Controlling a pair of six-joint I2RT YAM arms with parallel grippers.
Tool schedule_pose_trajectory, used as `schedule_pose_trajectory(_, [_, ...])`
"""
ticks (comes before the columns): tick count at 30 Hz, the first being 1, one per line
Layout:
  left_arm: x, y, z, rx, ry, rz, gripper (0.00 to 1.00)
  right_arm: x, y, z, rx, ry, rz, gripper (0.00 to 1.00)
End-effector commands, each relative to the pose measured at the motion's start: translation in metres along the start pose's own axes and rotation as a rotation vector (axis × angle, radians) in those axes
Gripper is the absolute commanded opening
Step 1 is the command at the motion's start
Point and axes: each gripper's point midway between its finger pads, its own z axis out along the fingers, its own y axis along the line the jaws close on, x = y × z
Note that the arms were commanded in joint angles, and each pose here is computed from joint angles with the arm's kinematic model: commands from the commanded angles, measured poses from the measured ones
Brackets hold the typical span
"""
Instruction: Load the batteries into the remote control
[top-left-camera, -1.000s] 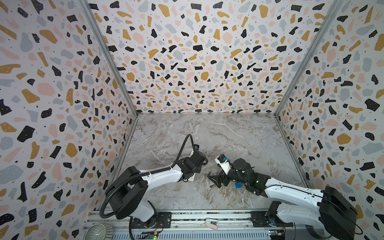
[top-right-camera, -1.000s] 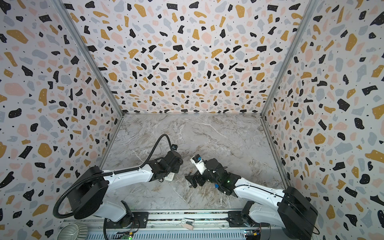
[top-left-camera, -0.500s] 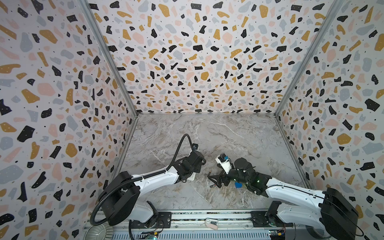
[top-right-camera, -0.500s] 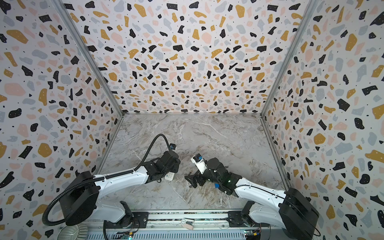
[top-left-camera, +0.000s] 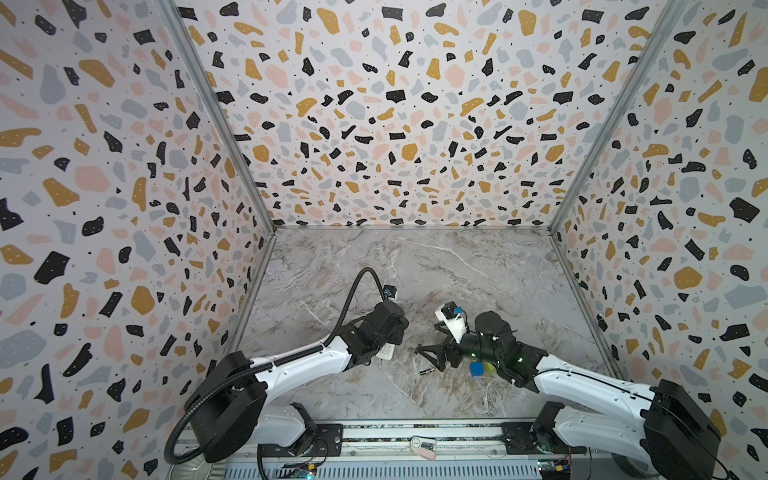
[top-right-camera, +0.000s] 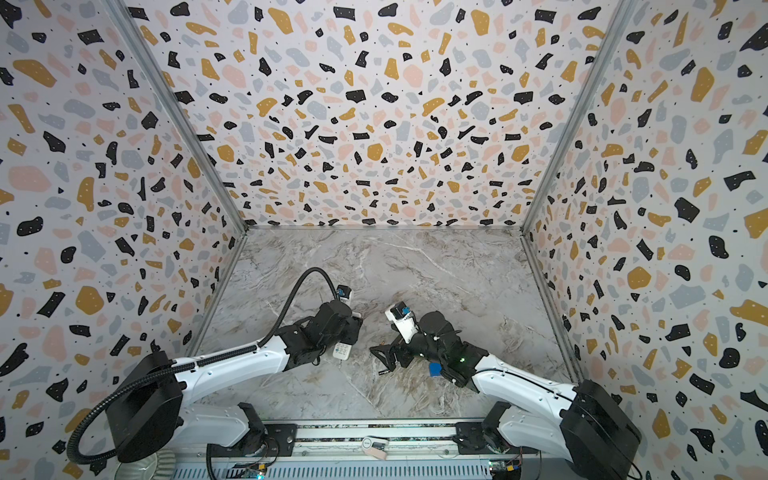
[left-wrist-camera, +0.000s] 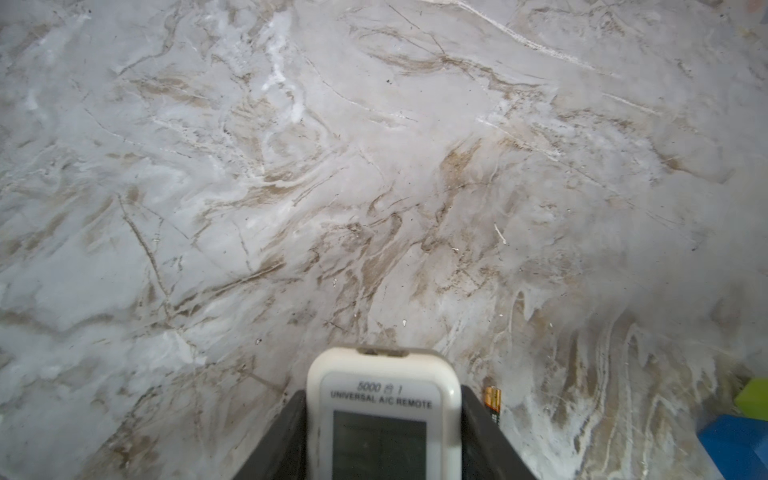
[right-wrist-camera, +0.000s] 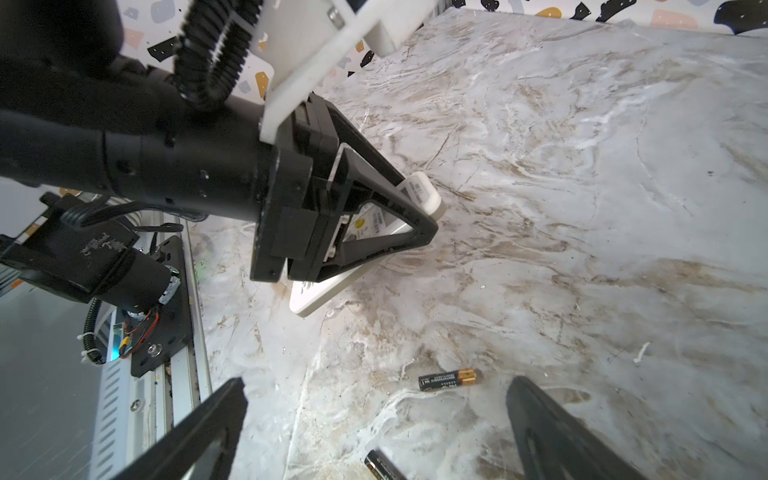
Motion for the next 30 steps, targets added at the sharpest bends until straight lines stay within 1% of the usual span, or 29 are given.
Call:
schedule_pose_trajectory(1, [-0.013, -0.013, -0.006, 0.071, -0.060, -0.008, 0.09, -0.020, 0.013, -0.005, -0.058, -0.059, -0.017, 1.00])
schedule_pose_trajectory(3, [-0.015, -0.016, -0.007, 0.092, -0.069, -0.013, 0.09, -0.023, 0.018, -0.007, -0.088, -0.074, -0.026, 0.99])
schedule_pose_trajectory(8, [-0.027, -0.031, -0.012, 0.193, -0.101, -0.041, 0.08, -0.036, 0.039, -0.018, -0.193, -0.132, -0.070, 0.98])
schedule_pose_trajectory(11, [-0.039, -0.041, -0.021, 0.271, -0.139, -0.068, 0.07, -0.044, 0.052, -0.024, -0.267, -0.160, -0.095, 0.98])
schedule_pose_trajectory(14, [-0.050, -0.049, -0.033, 0.377, -0.179, -0.120, 0.06, -0.052, 0.061, -0.030, -0.334, -0.190, -0.100, 0.98])
schedule_pose_trajectory(16, [-0.065, -0.053, -0.047, 0.456, -0.233, -0.158, 0.06, -0.056, 0.066, -0.035, -0.383, -0.218, -0.097, 0.98])
schedule_pose_trajectory(21, [-0.088, -0.061, -0.075, 0.576, -0.309, -0.194, 0.06, -0.062, 0.076, -0.044, -0.456, -0.257, -0.106, 0.97])
schedule_pose_trajectory(24, [-0.101, -0.068, -0.093, 0.636, -0.352, -0.201, 0.06, -0.065, 0.079, -0.047, -0.477, -0.265, -0.112, 0.97])
schedule_pose_trajectory(30, [-0.121, -0.083, -0.132, 0.795, -0.443, -0.205, 0.06, -0.068, 0.075, -0.043, -0.487, -0.257, -0.079, 0.95])
